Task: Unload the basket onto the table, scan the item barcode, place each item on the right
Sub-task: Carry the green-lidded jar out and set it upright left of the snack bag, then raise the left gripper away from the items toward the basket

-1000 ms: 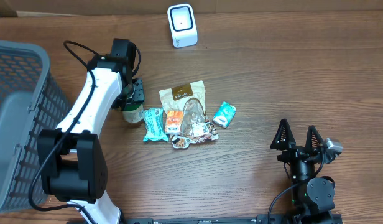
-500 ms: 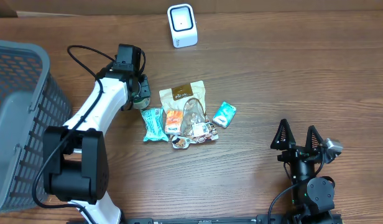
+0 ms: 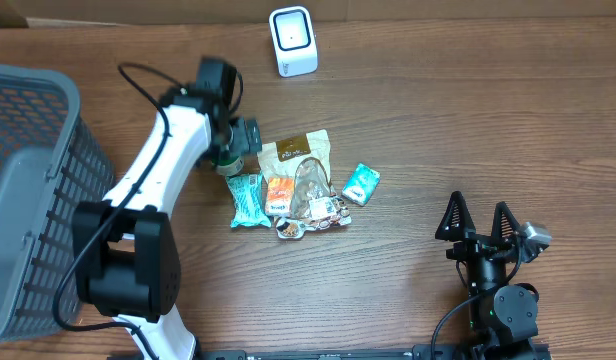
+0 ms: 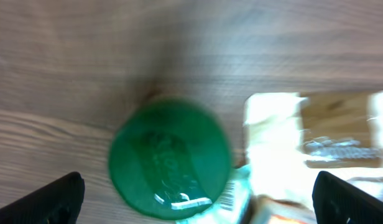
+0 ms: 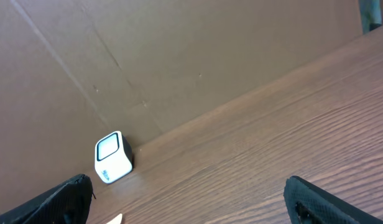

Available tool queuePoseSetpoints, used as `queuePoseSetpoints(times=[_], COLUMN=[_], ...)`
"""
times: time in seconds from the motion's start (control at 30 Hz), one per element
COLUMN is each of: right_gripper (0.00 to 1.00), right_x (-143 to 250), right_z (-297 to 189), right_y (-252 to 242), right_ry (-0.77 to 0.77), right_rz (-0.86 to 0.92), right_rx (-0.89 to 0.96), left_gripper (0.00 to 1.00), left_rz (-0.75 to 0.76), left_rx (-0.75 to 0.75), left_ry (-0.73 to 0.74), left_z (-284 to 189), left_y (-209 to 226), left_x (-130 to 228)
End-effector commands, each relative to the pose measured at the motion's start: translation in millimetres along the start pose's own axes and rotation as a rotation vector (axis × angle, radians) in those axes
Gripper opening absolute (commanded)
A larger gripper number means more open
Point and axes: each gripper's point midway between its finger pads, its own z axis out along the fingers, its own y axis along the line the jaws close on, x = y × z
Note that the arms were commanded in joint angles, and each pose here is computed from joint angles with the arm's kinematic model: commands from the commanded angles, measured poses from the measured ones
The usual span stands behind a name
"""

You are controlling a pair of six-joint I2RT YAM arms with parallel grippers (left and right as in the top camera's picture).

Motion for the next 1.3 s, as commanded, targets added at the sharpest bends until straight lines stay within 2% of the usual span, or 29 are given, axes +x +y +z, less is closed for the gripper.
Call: queuePoseSetpoints(times=[0.0,0.17,0.3,0.5,0.63,0.9,1.1,1.27], right_gripper=[1.00,1.00,1.00,1.00,1.00,1.00,1.00,1.00], right_x=[2,2,2,2,2,2,2,2], right_z=[0,0,0,0,0,0,0,0], right_y=[0,0,0,0,0,0,0,0], right_ry=[-0.003,-0.003,-0.003,-0.003,-0.003,-0.003,-0.003,-0.003], right_rz=[-0.002,-0.002,-0.002,-0.002,-0.002,-0.002,-0.002,-0.002], right_rx=[-0.005,-0.005,-0.005,-0.005,-0.005,-0.004,-0.004,-0.005], left_gripper=[1.00,1.00,1.00,1.00,0.98,0.98,0.98,0.97], left_rz=[0.025,0.094,0.105,-0.014,-0.023,0.057,-0.012,-0.058], left_rx=[0.051,0.074,-0.001,-0.098,-0.106,-0.106,-0.130,-0.091], left_ry=[-0.120,-0.179,-0.202,-0.110,-0.073,-0.111,-0.116,-0.120], left_z=[-59,-132,-161,-152,-146,-148,-150,-150], left_y=[-12,-11,18,85,118,154,190,204], left_x=[-35,-42,-36,-26,-25,-38,-38,-36])
